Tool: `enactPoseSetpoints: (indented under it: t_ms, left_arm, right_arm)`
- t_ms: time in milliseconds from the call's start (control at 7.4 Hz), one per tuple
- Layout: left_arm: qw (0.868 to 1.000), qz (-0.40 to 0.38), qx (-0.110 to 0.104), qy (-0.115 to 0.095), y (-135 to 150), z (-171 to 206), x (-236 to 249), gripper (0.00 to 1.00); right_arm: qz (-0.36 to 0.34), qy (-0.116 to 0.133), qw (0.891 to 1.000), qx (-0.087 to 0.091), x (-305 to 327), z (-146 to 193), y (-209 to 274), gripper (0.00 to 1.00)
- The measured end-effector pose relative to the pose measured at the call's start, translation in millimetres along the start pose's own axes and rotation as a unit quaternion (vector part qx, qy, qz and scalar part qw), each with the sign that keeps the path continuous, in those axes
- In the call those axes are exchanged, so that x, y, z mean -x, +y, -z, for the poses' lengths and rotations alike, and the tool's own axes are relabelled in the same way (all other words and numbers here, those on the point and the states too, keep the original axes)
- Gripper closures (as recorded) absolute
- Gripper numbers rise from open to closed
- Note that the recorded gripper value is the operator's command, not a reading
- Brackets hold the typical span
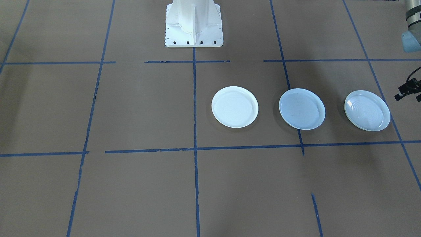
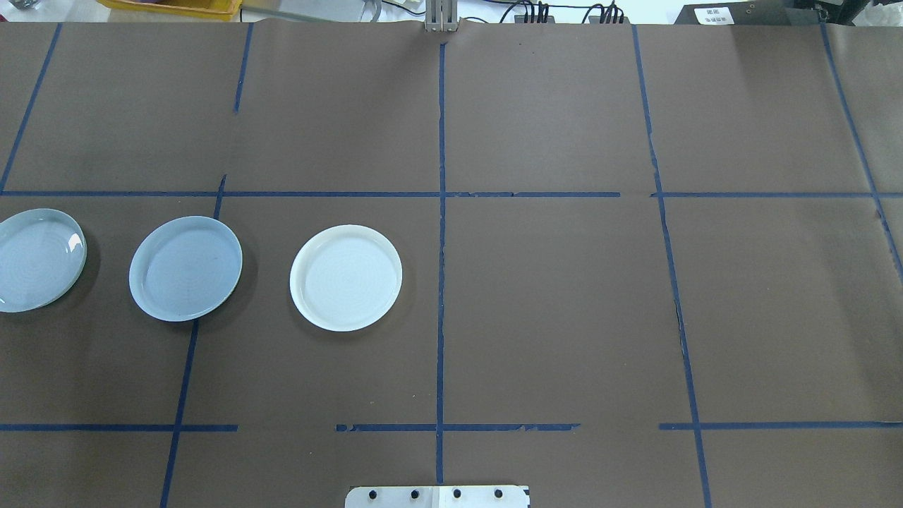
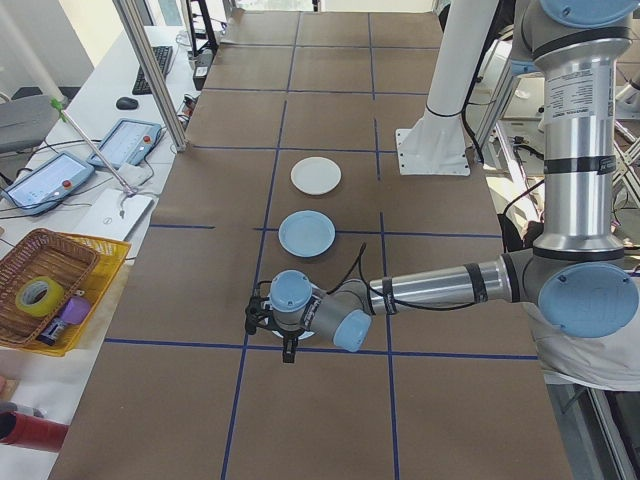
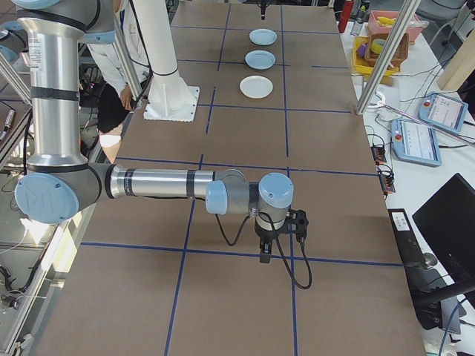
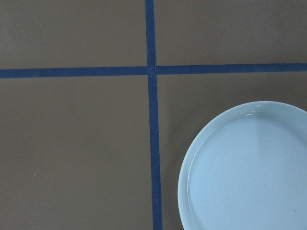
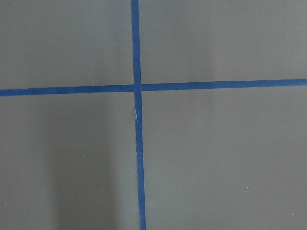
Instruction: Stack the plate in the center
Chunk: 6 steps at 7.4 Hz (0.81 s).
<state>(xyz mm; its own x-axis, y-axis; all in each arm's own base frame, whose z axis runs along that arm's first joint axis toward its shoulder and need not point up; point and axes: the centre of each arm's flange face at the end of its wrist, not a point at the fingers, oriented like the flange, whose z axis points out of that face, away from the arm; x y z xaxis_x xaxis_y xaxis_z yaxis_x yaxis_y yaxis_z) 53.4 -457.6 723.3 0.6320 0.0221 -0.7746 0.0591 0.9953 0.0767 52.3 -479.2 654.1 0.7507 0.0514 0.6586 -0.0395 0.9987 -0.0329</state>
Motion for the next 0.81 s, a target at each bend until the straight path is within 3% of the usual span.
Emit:
enactPoseSetpoints:
  t_ms: [811]
  left_arm:
    - [0.999,0.025,0.019,0.01,-11.4,-49.9,-4.0,0.09]
  right_arm:
    - [0.0,0.0,1.0,0.0,0.1,0.0,0.0,0.0]
